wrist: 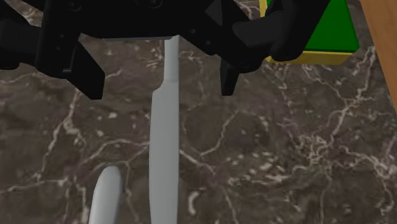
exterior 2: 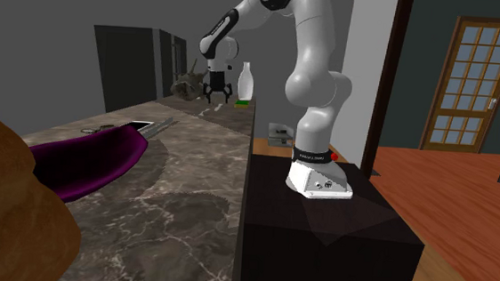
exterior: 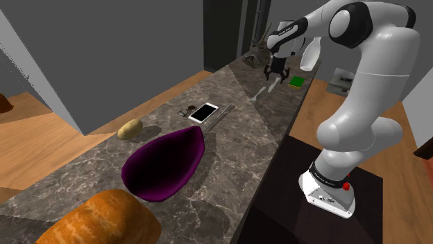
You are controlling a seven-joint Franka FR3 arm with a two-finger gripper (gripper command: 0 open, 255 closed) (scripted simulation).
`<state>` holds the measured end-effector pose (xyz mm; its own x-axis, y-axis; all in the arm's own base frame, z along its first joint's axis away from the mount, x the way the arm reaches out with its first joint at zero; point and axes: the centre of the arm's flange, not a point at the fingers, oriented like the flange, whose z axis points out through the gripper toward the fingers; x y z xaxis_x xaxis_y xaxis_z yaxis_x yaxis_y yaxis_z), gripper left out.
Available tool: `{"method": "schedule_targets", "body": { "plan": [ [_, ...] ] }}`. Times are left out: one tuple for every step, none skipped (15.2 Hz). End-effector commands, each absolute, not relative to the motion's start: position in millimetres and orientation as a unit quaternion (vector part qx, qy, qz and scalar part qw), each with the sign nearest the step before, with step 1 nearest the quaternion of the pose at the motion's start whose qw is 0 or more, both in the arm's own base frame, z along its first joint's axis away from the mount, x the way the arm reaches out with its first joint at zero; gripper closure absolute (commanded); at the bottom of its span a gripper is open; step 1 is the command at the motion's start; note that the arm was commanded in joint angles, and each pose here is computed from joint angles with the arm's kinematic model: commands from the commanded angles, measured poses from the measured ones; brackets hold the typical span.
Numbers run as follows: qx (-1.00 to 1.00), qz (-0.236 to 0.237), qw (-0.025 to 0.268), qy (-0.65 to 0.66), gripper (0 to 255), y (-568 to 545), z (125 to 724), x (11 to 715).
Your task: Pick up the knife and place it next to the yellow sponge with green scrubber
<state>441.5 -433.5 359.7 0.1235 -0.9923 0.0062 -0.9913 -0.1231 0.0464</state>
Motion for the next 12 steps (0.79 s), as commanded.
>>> {"method": "schedule_targets", "body": {
  "plan": [
    [0.749,-0.013,0.019,-0.662,0,-433.5,359.7,441.5],
    [0.749,-0.013,0.019,-0.662,0,-433.4,372.9,442.1],
    [0.749,-0.013,0.019,-0.662,0,-433.3,386.1,442.7],
    [0.749,-0.013,0.019,-0.662,0,-433.1,399.2,443.3],
    [0.749,-0.013,0.019,-0.662,0,-433.0,409.6,443.8],
    [0.749,-0.013,0.019,-0.662,0,-433.0,409.6,443.8],
    [0.749,-0.013,0.019,-0.662,0,-432.9,409.6,443.7],
    [0.749,-0.013,0.019,-0.662,0,-433.0,409.6,443.8],
    [0.749,-0.013,0.019,-0.662,0,-433.0,409.6,443.8],
    [0.749,-0.013,0.019,-0.662,0,-433.0,409.6,443.8],
    [0.749,-0.013,0.019,-0.662,0,-433.0,409.6,443.8],
    [0.749,-0.013,0.019,-0.662,0,-433.0,409.6,443.8]
  ]
}}
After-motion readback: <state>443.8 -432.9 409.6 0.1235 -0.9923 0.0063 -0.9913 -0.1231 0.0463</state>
